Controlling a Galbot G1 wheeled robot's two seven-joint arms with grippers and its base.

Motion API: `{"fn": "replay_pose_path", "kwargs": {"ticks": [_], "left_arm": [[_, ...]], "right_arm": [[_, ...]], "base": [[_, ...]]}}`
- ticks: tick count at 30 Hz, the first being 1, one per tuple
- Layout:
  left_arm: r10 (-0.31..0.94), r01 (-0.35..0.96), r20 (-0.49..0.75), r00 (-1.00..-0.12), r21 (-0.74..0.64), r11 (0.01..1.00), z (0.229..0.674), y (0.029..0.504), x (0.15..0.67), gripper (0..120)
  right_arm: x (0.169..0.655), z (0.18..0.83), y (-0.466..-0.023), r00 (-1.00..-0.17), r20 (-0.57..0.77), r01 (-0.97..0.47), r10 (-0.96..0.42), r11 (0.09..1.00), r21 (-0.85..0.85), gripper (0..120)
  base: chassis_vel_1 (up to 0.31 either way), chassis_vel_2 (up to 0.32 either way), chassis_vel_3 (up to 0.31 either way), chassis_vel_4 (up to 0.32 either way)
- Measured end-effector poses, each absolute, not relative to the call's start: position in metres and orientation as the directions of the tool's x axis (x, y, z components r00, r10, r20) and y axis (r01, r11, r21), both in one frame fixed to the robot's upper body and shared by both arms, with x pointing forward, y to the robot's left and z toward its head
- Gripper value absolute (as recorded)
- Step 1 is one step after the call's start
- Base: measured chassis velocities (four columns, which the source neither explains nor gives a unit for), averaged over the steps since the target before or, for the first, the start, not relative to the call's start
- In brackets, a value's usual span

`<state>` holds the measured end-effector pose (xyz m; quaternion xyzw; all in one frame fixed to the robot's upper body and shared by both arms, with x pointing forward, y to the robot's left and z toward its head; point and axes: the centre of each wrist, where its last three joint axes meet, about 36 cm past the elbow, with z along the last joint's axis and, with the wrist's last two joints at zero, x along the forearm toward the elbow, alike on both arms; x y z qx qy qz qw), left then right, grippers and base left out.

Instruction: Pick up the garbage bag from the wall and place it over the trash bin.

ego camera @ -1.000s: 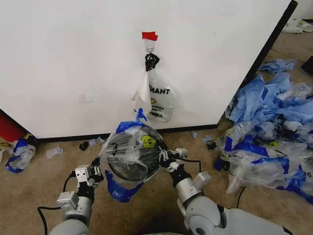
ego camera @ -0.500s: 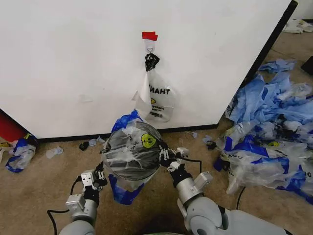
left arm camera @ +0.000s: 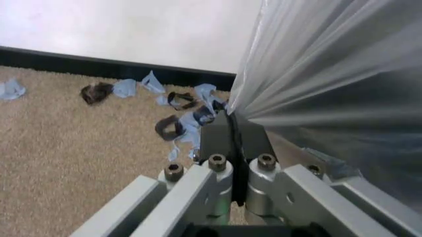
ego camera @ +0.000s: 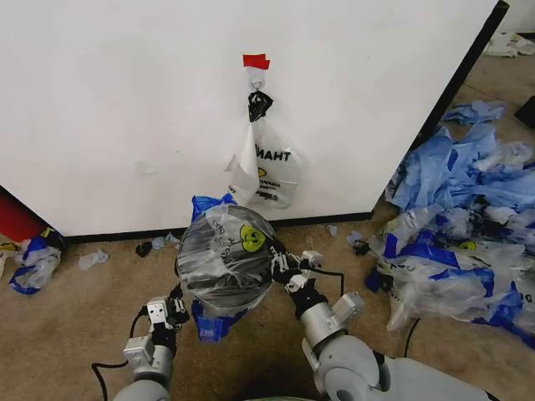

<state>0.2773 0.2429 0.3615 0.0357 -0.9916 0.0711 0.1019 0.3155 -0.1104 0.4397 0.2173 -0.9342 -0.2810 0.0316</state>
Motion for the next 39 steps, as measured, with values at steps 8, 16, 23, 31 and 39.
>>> {"fn": "replay_pose_path", "kwargs": {"ticks": [8,16,23,31,39], "left_arm": [[-0.073,-0.105,0.229,-0.971,-0.132,0.986,0.348,0.243,0.277,0],[-0.077,-0.109,0.235,-0.969,-0.124,0.986,0.341,0.243,0.274,0],[-0.081,-0.111,0.244,-0.966,-0.109,0.988,0.335,0.244,0.269,0],[-0.089,-0.120,0.261,-0.961,-0.107,0.987,0.327,0.242,0.267,0],[-0.096,-0.126,0.269,-0.958,-0.096,0.987,0.321,0.242,0.264,0]], "right_arm": [[0.311,0.441,-0.105,-0.899,-0.067,-0.394,-0.433,0.732,0.555,1],[0.307,0.440,-0.106,-0.892,-0.074,-0.407,-0.446,0.720,0.563,1],[0.303,0.439,-0.107,-0.888,-0.076,-0.412,-0.453,0.712,0.568,1],[0.302,0.440,-0.107,-0.888,-0.077,-0.413,-0.453,0.711,0.569,1],[0.301,0.439,-0.109,-0.890,-0.075,-0.409,-0.451,0.712,0.571,1]], "base": [[0.000,0.000,0.000,0.000],[0.000,0.000,0.000,0.000],[0.000,0.000,0.000,0.000],[0.000,0.000,0.000,0.000],[0.000,0.000,0.000,0.000]]}}
